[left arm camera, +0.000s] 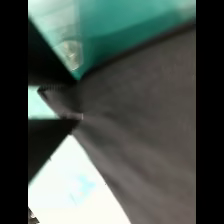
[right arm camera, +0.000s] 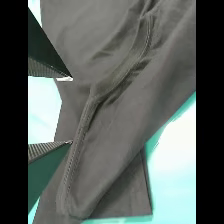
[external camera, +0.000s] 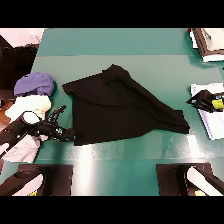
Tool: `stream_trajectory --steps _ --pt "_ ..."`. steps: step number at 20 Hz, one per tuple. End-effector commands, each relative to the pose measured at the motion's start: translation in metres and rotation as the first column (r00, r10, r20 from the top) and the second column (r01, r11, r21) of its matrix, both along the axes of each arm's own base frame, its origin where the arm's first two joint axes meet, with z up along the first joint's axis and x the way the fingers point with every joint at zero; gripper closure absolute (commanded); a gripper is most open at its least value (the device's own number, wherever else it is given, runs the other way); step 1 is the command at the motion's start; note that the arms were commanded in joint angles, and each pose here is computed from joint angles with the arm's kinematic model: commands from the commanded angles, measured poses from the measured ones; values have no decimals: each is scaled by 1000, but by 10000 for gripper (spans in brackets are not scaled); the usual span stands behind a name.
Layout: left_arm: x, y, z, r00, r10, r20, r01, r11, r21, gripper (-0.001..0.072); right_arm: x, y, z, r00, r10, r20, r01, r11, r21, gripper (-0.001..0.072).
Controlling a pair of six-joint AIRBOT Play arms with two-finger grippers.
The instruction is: Fold the shirts.
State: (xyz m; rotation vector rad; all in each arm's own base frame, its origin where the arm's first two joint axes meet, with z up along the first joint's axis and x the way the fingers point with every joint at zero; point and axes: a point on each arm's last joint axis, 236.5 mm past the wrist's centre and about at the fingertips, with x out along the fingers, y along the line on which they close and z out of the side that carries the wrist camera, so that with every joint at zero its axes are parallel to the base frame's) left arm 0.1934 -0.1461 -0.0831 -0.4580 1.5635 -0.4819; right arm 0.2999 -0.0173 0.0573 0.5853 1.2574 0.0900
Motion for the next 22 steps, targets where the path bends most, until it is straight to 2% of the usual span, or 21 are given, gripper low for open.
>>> stream_trajectory --steps 1,4,6,7,8,12,16,22 --pt "1 -3 -1 1000 3 8 -3 1000 3 688 -15 -15 -12 998 15 -65 -21 997 -80 264" --pt "26 4 13 995 -17 93 13 999 38 684 -43 -37 -33 987 70 -143 -98 974 -204 264" --pt "51 10 32 984 -42 172 29 997 75 685 -62 -32 -51 979 124 -164 -158 963 -218 261" --pt "64 15 42 974 -58 218 36 994 102 684 -70 -28 -60 972 162 -169 -198 954 -224 243" --pt "75 20 51 964 -75 256 41 990 132 685 -76 -23 -70 963 202 -177 -240 944 -228 179" --pt "102 29 78 937 -88 339 26 983 181 684 -89 -30 -100 919 310 -244 -384 845 -372 180" --pt "101 29 77 943 -70 326 12 984 177 684 -62 -17 -98 900 409 -149 -427 764 -484 180" --pt "100 29 77 947 -53 315 -2 985 172 685 -73 13 -122 815 519 -257 -578 706 -408 182"
